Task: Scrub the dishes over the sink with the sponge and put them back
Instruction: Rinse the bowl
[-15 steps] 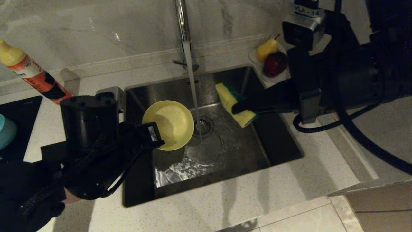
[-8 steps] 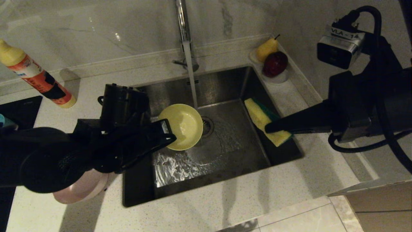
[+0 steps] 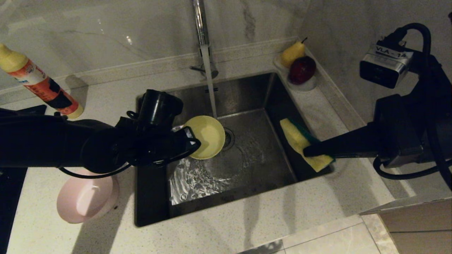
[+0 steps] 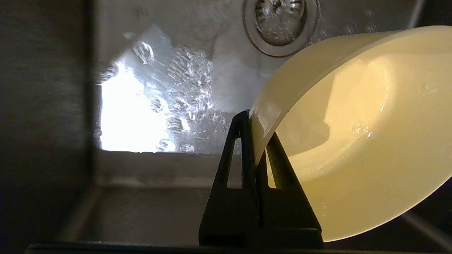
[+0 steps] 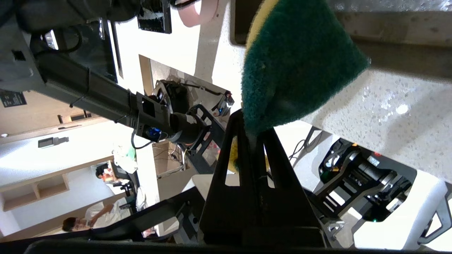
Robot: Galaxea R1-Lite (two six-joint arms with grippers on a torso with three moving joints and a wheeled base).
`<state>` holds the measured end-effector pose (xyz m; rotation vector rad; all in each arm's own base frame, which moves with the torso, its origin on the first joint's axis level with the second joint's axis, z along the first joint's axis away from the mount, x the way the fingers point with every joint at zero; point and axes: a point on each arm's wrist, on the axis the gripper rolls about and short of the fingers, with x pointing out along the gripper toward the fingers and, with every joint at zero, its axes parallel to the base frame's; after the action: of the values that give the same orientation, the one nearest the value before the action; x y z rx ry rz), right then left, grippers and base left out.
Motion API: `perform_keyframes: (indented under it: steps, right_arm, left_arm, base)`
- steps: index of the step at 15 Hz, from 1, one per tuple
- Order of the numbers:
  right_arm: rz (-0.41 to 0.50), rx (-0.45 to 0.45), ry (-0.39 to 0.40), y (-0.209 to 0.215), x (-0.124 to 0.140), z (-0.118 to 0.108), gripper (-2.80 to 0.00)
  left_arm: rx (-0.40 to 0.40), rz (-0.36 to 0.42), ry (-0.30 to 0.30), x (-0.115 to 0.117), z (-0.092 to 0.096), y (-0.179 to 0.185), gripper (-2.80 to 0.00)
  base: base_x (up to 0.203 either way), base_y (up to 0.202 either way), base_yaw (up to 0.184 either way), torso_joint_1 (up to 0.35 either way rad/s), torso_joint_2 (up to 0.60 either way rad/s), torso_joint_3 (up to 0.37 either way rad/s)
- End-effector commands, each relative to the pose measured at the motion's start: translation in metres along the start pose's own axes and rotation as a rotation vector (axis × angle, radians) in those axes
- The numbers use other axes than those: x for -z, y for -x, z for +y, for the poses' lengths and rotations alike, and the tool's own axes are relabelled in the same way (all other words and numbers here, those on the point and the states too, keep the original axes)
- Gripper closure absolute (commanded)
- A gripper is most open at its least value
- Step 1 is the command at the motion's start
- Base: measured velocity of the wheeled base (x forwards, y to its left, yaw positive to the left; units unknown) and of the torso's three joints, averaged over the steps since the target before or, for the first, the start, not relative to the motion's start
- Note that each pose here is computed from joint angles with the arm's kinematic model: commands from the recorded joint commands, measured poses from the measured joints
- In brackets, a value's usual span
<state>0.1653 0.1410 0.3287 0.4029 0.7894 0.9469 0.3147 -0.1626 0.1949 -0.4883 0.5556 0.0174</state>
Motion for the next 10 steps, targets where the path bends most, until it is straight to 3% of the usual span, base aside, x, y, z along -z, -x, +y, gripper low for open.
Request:
perform_keyframes:
  steps: [1, 10]
  right_arm:
    - [0.009, 0.002, -0.008, 0.001, 0.002, -0.002, 0.00]
    - [-0.011, 0.005, -0.008, 0.002, 0.008, -0.008, 0.00]
  left_arm:
    - [-0.004, 0.003, 0.024, -0.003, -0.005, -0.013, 0.00]
    - [0.007, 0.001, 0.077, -0.006, -0.017, -0.038, 0.00]
  base:
    - [0.000, 0.000, 0.000, 0.000, 0.00, 0.000]
    - [0.000, 0.000, 0.000, 0.000, 0.00, 0.000]
